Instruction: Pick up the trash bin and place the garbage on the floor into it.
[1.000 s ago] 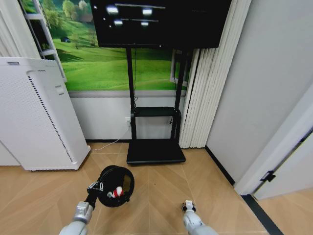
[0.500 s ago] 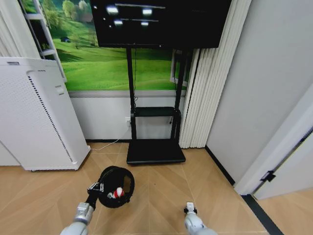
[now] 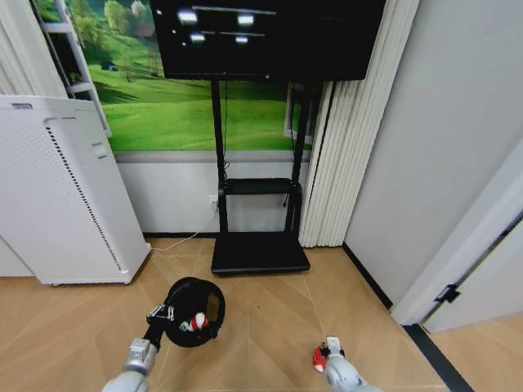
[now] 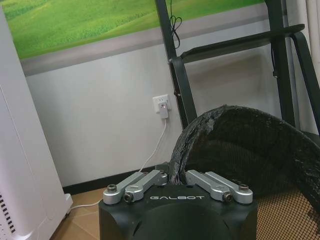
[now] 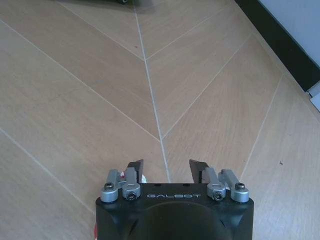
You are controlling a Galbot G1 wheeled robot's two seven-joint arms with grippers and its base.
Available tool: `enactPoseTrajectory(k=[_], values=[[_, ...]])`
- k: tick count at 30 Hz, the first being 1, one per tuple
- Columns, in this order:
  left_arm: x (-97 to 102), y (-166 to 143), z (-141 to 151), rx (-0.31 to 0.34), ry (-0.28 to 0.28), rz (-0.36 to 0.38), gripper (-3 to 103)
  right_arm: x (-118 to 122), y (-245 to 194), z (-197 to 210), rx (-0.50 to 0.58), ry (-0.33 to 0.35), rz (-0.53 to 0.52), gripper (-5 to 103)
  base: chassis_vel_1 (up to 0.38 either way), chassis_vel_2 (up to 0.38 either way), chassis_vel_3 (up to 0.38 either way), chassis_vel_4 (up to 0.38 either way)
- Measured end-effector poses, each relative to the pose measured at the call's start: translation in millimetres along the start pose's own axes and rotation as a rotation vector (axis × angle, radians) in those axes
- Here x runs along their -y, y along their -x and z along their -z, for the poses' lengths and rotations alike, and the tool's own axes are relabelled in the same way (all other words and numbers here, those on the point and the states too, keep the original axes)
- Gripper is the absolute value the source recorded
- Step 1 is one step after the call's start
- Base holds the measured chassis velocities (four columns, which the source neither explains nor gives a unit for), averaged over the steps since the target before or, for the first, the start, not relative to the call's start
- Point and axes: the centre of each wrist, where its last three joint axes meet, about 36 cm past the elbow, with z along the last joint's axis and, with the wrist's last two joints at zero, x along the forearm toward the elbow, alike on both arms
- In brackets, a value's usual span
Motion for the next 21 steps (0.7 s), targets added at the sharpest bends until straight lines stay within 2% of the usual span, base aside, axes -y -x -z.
enactPoseTrajectory(k=[2,3,6,7,9,10,12,21], values=[[0.2,1,1,0.003,0.000,0.000,5,2,-8,-3,-0.012,0.001,0.005,64,0.000,0.000,0.000,0.000],[0.2,1,1,0.003,0.000,0.000,5,2,-8,-3,-0.012,0.001,0.005,64,0.000,0.000,0.000,0.000],[1.0,2,1,0.007,-0.001,-0.003,5,6,-16,-9,-0.029,-0.001,0.015,80,0.000,0.000,0.000,0.000],[1.0,2,1,0.007,-0.001,-0.003,5,6,-16,-9,-0.029,-0.001,0.015,80,0.000,0.000,0.000,0.000],[2.3,4,1,0.006,-0.002,-0.004,5,5,-20,-12,-0.033,-0.006,0.024,90,0.000,0.000,0.000,0.000],[2.3,4,1,0.006,-0.002,-0.004,5,5,-20,-12,-0.033,-0.006,0.024,90,0.000,0.000,0.000,0.000],[3.6,5,0,0.004,-0.002,-0.006,5,3,-20,-14,-0.035,-0.010,0.030,99,0.000,0.000,0.000,0.000],[4.4,6,-1,0.001,-0.001,-0.007,5,-1,-18,-16,-0.042,-0.012,0.031,100,0.000,0.000,0.000,0.000]])
